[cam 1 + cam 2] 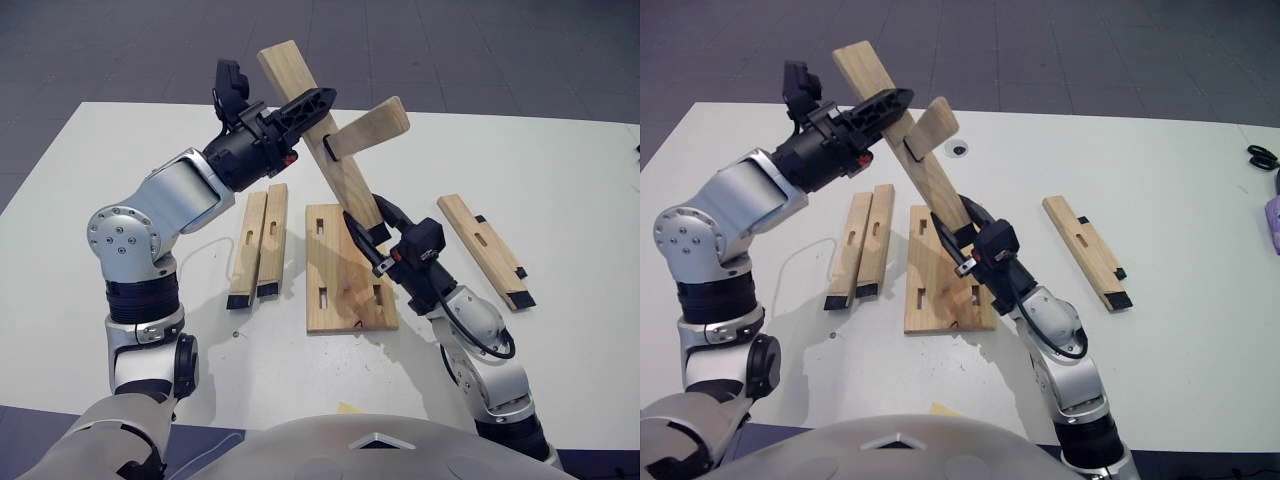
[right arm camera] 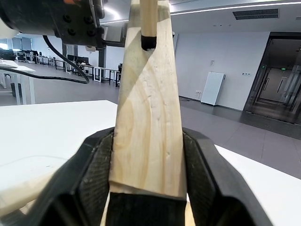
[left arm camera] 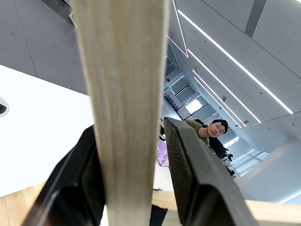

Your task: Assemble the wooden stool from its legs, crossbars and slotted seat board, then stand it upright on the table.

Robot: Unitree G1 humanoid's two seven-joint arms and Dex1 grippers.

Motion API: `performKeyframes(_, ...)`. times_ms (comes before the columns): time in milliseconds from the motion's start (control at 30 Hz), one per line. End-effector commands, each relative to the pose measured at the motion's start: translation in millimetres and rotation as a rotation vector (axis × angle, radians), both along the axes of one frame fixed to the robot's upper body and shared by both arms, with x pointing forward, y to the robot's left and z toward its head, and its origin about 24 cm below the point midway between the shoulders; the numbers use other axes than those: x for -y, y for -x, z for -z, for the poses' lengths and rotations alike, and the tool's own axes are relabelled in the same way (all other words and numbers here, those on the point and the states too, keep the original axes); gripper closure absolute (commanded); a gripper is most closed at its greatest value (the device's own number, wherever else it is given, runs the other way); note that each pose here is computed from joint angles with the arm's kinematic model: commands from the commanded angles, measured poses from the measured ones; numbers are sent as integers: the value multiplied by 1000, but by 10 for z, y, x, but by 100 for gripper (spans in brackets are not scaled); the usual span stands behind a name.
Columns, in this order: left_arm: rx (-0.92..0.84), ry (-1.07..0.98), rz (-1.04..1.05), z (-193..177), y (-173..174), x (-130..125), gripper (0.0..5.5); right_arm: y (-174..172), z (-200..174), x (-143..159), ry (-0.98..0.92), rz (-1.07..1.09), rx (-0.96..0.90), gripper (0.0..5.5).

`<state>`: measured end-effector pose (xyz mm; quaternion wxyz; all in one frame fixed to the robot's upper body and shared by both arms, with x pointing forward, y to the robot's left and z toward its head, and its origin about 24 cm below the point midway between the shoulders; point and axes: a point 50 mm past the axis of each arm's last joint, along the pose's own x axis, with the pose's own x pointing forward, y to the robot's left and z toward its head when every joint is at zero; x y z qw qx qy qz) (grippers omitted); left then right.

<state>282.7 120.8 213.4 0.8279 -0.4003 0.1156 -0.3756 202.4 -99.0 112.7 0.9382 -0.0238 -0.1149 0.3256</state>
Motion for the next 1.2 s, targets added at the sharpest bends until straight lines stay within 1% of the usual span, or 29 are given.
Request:
performKeyframes(33,47,8,25,-76,65,40,432,-11,-30,-2,15,-12,16,343)
performKeyframes(200,83,1,3,-161,64,37,433,-24,-7,15,30,-2,8,343)
performKeyframes(233,97,-4,-15,-188,49,20,433,-35,6,21,37,2,1,305)
performKeyframes(300,166,-47,-77,-260,7,-77,446,-51,90,75,61,35,-49,274)
performKeyframes(333,197,-68,-123,-298,-26,-149,446,-57,156,144,79,68,-83,255)
performKeyframes(400,271,-137,-249,-393,-99,-376,446,-44,313,370,146,164,-159,225)
performKeyframes(467,337,-182,-330,-478,-87,-558,446,-40,386,559,218,214,-183,195)
performKeyframes(567,400,-205,-333,-513,38,-692,446,-74,396,714,275,213,-197,156)
performKeyframes(633,396,-234,-297,-449,109,-754,446,-45,449,842,324,207,-229,122)
performKeyframes(700,377,-263,-258,-378,169,-829,446,19,559,1048,379,253,-289,93)
performKeyframes(767,357,-299,-249,-332,191,-893,446,139,682,1143,434,233,-355,66)
performKeyframes(833,358,-310,-231,-332,203,-896,446,249,765,1108,464,165,-398,36)
performKeyframes(900,370,-280,-197,-359,209,-848,446,324,797,942,427,57,-430,11)
performKeyframes(1000,345,-246,-182,-275,153,-749,446,317,759,572,244,-77,-448,10)
performKeyframes(1067,309,-281,-156,-138,150,-681,446,308,752,392,209,-144,-447,10)
performKeyframes(1133,285,-311,-140,-40,183,-657,446,286,749,298,195,-171,-443,10)
performKeyframes(1200,276,-330,-132,-2,184,-661,446,283,750,267,180,-163,-442,10)
